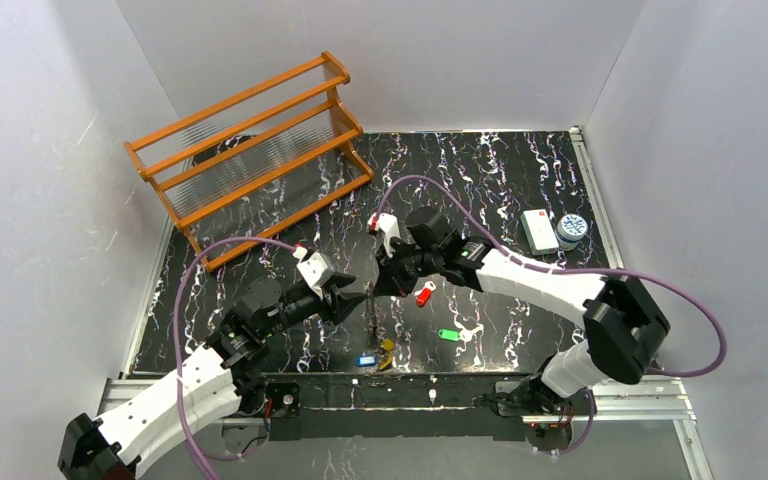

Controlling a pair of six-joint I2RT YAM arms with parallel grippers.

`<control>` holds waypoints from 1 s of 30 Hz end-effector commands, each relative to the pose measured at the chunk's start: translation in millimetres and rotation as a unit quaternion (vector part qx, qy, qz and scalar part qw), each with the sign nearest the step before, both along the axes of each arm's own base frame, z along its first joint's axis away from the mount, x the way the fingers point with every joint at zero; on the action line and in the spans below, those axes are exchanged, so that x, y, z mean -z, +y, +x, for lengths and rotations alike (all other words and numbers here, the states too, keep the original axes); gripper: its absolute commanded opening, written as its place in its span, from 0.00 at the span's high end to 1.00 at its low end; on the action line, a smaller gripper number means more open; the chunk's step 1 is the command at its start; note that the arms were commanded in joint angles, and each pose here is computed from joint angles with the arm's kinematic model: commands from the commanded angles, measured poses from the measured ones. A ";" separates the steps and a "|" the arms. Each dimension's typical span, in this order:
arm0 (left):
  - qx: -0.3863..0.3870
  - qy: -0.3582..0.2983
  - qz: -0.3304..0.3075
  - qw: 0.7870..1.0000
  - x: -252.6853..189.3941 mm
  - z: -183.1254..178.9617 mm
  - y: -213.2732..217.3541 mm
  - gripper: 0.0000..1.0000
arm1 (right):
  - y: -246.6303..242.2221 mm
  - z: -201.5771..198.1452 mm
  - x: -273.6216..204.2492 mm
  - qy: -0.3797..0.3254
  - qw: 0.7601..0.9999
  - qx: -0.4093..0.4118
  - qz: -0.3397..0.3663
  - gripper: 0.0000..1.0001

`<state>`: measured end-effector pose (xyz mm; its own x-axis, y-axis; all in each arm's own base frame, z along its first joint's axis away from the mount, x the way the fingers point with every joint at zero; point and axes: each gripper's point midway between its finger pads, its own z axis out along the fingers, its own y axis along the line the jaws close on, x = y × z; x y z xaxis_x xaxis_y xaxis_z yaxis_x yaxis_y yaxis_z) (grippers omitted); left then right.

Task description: Put the keys on the keyring

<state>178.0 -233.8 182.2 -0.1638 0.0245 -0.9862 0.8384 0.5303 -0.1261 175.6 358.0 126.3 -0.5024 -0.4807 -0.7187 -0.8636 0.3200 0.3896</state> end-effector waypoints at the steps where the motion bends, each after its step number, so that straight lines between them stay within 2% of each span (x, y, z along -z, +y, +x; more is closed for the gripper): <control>1: 0.029 -0.061 0.021 0.997 -20.3 -4.5 -0.6 0.55 | 7.1 -6.8 -50.7 -0.053 0.996 -0.039 0.063 0.99; 7: 0.059 -0.100 0.050 0.992 -26.6 -11.0 0.0 0.56 | 6.8 1.7 -55.1 -0.086 0.994 -0.037 0.058 0.99; 11: 0.086 -0.108 0.055 0.989 -24.4 -18.2 -3.4 0.57 | 6.2 -6.6 -56.0 -0.149 0.981 -0.077 0.092 0.99; 15: 0.115 -0.107 0.058 0.986 -18.8 -26.0 -7.3 0.61 | -0.1 -23.0 -60.0 -0.232 0.952 -0.138 0.145 0.99; 19: 0.135 -0.109 0.054 0.983 -15.9 -32.0 -10.8 0.61 | -13.2 -59.0 -62.2 -0.311 0.893 -0.261 0.195 0.99; 21: 0.140 -0.108 0.044 0.983 -15.7 -33.7 -12.6 0.62 | -15.6 -59.6 -63.9 -0.333 0.883 -0.258 0.206 0.99; 25: 0.136 -0.088 0.009 0.987 -11.0 -34.9 -17.1 0.65 | -17.5 -55.0 -57.4 -0.350 0.881 -0.249 0.199 0.99; 30: 0.092 -0.048 -0.031 0.994 -4.0 -25.1 -16.6 0.66 | -8.8 -31.4 -38.0 -0.320 0.913 -0.199 0.157 0.99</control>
